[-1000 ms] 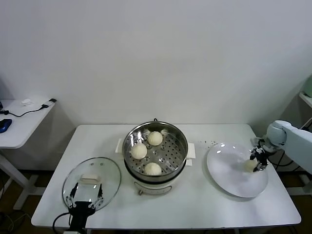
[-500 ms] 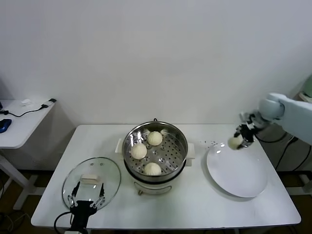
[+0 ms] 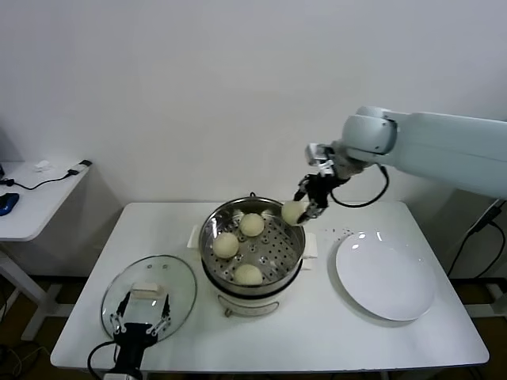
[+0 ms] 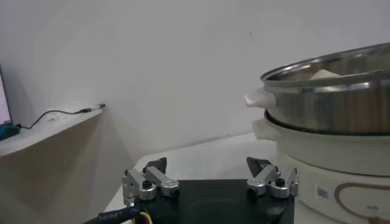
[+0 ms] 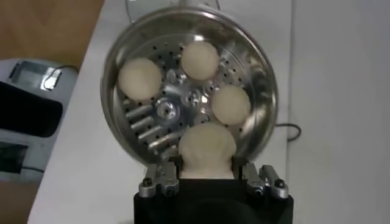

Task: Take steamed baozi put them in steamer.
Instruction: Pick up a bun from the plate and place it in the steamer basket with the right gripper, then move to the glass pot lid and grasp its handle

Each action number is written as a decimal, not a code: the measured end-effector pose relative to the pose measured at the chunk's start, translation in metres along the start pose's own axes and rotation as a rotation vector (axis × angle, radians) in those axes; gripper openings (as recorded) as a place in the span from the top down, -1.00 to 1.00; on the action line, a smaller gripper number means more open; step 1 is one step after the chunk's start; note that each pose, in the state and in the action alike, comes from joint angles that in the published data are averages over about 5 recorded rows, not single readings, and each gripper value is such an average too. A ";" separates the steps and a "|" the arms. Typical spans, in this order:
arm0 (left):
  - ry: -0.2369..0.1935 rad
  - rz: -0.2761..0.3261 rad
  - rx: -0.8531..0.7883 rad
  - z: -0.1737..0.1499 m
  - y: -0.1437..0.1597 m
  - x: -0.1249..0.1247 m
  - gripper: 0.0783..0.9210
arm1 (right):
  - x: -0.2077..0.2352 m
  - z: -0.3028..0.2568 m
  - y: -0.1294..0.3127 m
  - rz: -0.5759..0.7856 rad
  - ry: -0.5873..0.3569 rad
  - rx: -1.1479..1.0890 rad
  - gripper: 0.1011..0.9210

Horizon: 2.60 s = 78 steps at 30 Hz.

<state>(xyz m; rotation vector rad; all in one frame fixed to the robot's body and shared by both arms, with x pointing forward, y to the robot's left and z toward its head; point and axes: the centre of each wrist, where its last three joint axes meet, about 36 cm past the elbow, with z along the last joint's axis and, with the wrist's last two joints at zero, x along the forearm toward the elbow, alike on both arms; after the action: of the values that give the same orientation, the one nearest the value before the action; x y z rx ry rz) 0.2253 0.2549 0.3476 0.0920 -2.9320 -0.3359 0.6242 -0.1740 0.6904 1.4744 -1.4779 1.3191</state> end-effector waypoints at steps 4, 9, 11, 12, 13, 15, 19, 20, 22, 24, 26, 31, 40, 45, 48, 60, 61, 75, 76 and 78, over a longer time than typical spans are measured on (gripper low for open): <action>-0.001 -0.005 0.007 0.000 0.000 -0.002 -0.77 | -0.023 -0.017 0.003 -0.014 0.032 0.000 -0.10; 0.003 -0.008 0.018 -0.001 -0.001 -0.002 -0.77 | -0.051 -0.022 0.005 -0.022 0.075 -0.007 -0.10; 0.002 -0.009 0.020 -0.001 -0.001 -0.003 -0.77 | -0.060 -0.021 0.006 -0.021 0.092 -0.009 -0.10; 0.002 -0.010 0.021 -0.001 0.000 -0.003 -0.77 | -0.064 -0.020 0.006 -0.020 0.100 -0.011 -0.10; 0.002 -0.011 0.021 -0.001 0.000 -0.004 -0.77 | -0.068 -0.019 0.006 -0.018 0.106 -0.013 -0.10; 0.002 -0.012 0.023 0.000 0.000 -0.005 -0.77 | -0.076 -0.018 0.007 -0.015 0.118 -0.017 -0.11; 0.003 -0.013 0.027 0.001 0.000 -0.006 -0.77 | -0.089 -0.016 0.009 -0.017 0.134 -0.019 -0.13; 0.004 -0.014 0.028 0.001 0.000 -0.006 -0.77 | -0.093 -0.015 0.010 -0.018 0.137 -0.020 -0.13; 0.005 -0.015 0.030 0.001 0.000 -0.006 -0.77 | -0.098 -0.015 0.010 -0.018 0.140 -0.022 -0.13; 0.007 -0.016 0.032 0.001 0.000 -0.006 -0.77 | -0.103 -0.014 0.011 -0.018 0.141 -0.023 -0.15; 0.009 -0.018 0.035 0.001 0.000 -0.006 -0.77 | -0.107 -0.014 0.012 -0.019 0.140 -0.023 -0.19; 0.009 -0.020 0.035 0.000 0.001 -0.006 -0.77 | -0.108 -0.015 0.011 -0.023 0.126 -0.014 -0.49; 0.010 -0.018 0.039 -0.005 0.002 -0.006 -0.77 | -0.080 -0.009 -0.002 -0.027 0.049 0.011 -0.76; 0.015 -0.017 0.042 -0.009 0.004 -0.004 -0.77 | -0.058 0.005 -0.011 0.022 -0.060 -0.046 -0.76; 0.011 -0.020 0.044 -0.012 0.006 -0.005 -0.77 | -0.043 0.020 -0.015 0.109 -0.154 -0.099 -0.76; -0.032 -0.042 0.034 -0.022 0.016 -0.017 -0.77 | -0.023 0.142 0.022 0.663 -0.522 -0.384 -0.76; -0.037 -0.044 0.031 -0.022 0.017 -0.019 -0.77 | -0.027 0.153 0.031 0.700 -0.541 -0.416 -0.76; -0.074 -0.114 -0.022 -0.015 0.035 -0.031 -0.77 | -0.120 0.225 0.168 1.055 -0.794 -0.736 -0.76; -0.077 -0.120 -0.030 -0.013 0.036 -0.032 -0.77 | -0.133 0.230 0.182 1.065 -0.803 -0.767 -0.76; -0.085 -0.131 -0.049 -0.011 0.038 -0.033 -0.77 | -0.160 0.237 0.213 1.079 -0.811 -0.832 -0.76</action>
<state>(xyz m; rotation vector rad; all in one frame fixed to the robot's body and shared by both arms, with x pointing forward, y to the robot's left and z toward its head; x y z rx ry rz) 0.2579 0.2919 0.3610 0.2697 -3.0070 -0.4413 0.4875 -0.3790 0.4324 0.5762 -3.0897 0.3073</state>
